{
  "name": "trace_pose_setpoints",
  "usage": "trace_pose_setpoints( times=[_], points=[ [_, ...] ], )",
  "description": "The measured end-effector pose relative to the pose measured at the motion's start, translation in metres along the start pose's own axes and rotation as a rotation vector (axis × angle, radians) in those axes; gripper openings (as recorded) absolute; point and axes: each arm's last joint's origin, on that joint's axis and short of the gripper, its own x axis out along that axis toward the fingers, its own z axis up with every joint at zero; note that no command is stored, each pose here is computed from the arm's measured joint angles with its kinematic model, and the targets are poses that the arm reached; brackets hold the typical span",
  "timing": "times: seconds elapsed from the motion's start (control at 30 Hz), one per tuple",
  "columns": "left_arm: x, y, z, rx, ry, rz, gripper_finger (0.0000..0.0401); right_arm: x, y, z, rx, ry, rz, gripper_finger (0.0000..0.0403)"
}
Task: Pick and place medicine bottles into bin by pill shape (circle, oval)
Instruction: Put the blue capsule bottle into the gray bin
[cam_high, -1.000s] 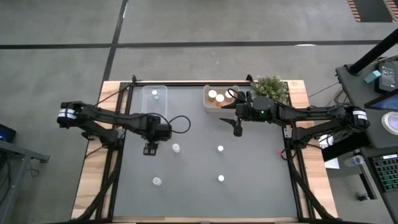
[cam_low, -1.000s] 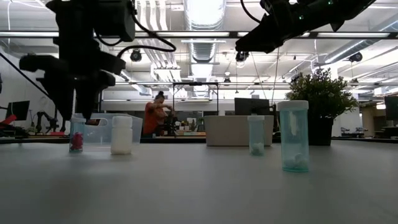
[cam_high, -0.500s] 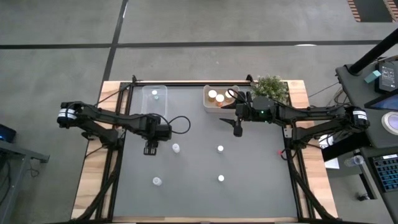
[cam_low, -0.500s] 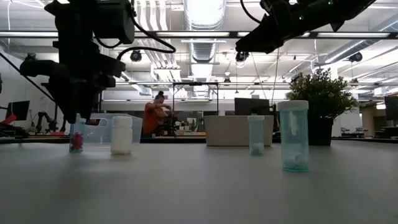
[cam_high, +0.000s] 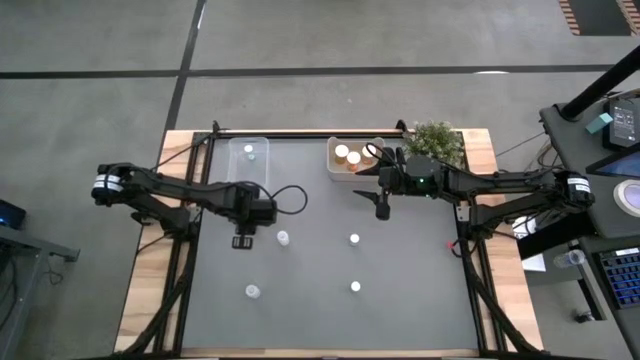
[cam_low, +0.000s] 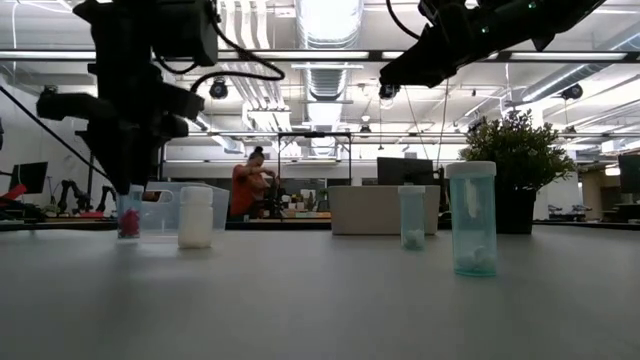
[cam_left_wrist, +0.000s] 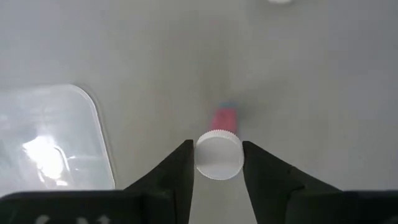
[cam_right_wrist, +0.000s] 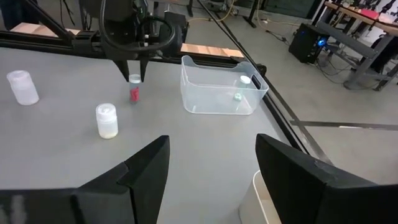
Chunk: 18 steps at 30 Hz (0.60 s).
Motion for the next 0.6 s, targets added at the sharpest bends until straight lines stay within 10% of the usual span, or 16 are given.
trace_pose_setpoints(
  times=[0.6],
  points=[
    [-0.114,0.021,0.058,0.059,-0.465,0.068,0.0102,0.027,0.01,-0.014,0.094,0.058,0.038,0.0252]
  ],
)
